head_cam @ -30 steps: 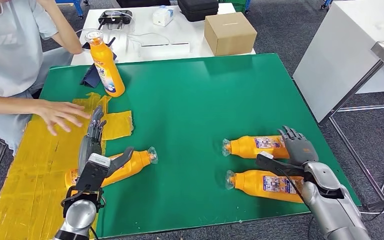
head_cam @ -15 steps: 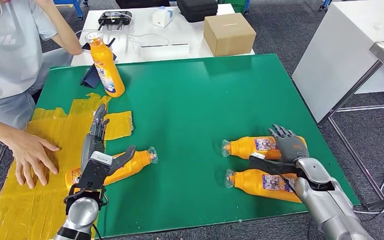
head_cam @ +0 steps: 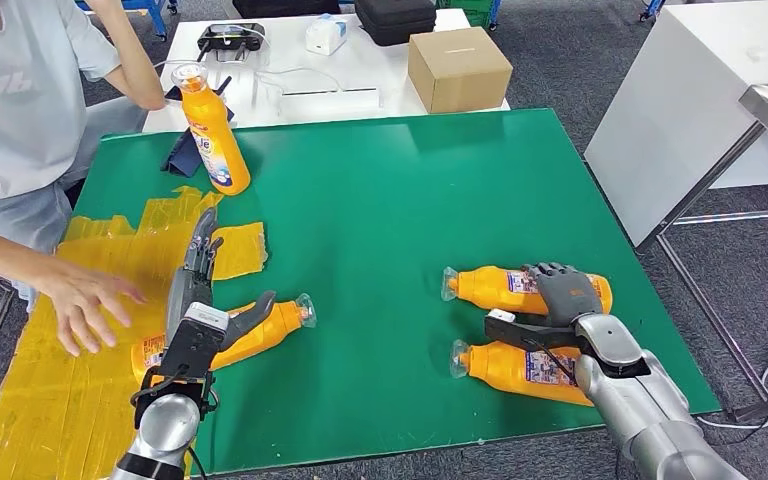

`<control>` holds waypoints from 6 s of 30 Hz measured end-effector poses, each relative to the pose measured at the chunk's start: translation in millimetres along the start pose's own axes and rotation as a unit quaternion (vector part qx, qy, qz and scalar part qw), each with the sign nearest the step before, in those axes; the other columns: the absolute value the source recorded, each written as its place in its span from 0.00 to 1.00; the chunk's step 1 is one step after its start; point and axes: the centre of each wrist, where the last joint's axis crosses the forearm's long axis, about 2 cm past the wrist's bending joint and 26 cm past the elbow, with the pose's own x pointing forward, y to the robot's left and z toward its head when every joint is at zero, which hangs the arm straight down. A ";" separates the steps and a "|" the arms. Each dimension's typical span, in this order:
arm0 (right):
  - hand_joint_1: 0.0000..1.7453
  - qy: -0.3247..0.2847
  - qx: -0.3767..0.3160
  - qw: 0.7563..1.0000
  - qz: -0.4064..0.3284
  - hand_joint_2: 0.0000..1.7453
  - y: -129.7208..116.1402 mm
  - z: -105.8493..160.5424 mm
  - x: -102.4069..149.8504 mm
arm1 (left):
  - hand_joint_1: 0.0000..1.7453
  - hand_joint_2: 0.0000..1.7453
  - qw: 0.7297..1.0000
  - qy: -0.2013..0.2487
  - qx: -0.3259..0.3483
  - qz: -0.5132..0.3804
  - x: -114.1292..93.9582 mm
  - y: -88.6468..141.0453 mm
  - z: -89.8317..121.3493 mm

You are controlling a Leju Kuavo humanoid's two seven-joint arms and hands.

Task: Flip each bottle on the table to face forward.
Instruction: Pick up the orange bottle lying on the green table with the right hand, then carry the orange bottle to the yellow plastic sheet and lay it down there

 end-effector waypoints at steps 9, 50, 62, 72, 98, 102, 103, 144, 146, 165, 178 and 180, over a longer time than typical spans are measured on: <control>1.00 0.006 -0.037 0.999 -0.011 1.00 -0.7 -0.1 8.8 | 0.00 1.00 1.000 0.003 -0.003 0.000 0.2 -0.5 0.3; 1.00 -0.245 -0.259 0.774 -0.524 1.00 -63.0 42.1 211.3 | 0.00 1.00 0.968 -0.029 -0.186 0.164 32.3 -35.2 -37.8; 1.00 -0.283 -0.215 0.775 -0.523 1.00 -60.4 42.8 244.0 | 0.00 1.00 0.967 -0.019 -0.185 0.172 28.5 -37.8 -36.5; 1.00 -0.313 -0.192 0.785 -0.499 1.00 -61.9 45.5 264.1 | 0.00 1.00 0.967 -0.012 -0.187 0.172 24.3 -39.1 -40.2; 1.00 -0.333 -0.166 0.808 -0.458 1.00 -59.5 44.1 278.4 | 1.00 1.00 0.962 -0.005 -0.181 0.204 22.2 -41.5 -40.9; 1.00 -0.335 -0.164 0.809 -0.454 1.00 -59.6 43.3 279.3 | 1.00 1.00 0.963 -0.007 -0.179 0.203 22.1 -41.5 -40.8; 1.00 -0.335 -0.164 0.809 -0.454 1.00 -59.5 43.2 279.4 | 1.00 1.00 0.963 -0.007 -0.179 0.203 22.1 -41.5 -40.8; 0.00 -0.348 -0.299 0.771 -0.441 1.00 -85.9 78.3 254.6 | 1.00 1.00 0.951 -0.090 -0.017 -0.296 20.8 -16.8 -65.6; 0.00 -0.346 -0.323 0.766 -0.434 1.00 -92.4 82.3 248.8 | 1.00 1.00 0.917 -0.091 -0.003 -0.388 16.5 -12.7 -69.0; 0.00 -0.284 -0.506 0.734 -0.352 1.00 -126.7 110.0 210.2 | 1.00 1.00 0.631 0.168 -0.165 -0.740 -80.8 26.5 -120.2; 0.00 -0.258 -0.548 0.722 -0.336 1.00 -136.0 115.5 200.2 | 0.94 1.00 0.565 0.269 -0.242 -0.742 -115.3 51.3 -101.9; 0.00 -0.258 -0.536 0.733 -0.329 1.00 -137.3 113.3 200.2 | 0.51 1.00 0.560 0.283 -0.247 -0.739 -119.0 55.4 -99.1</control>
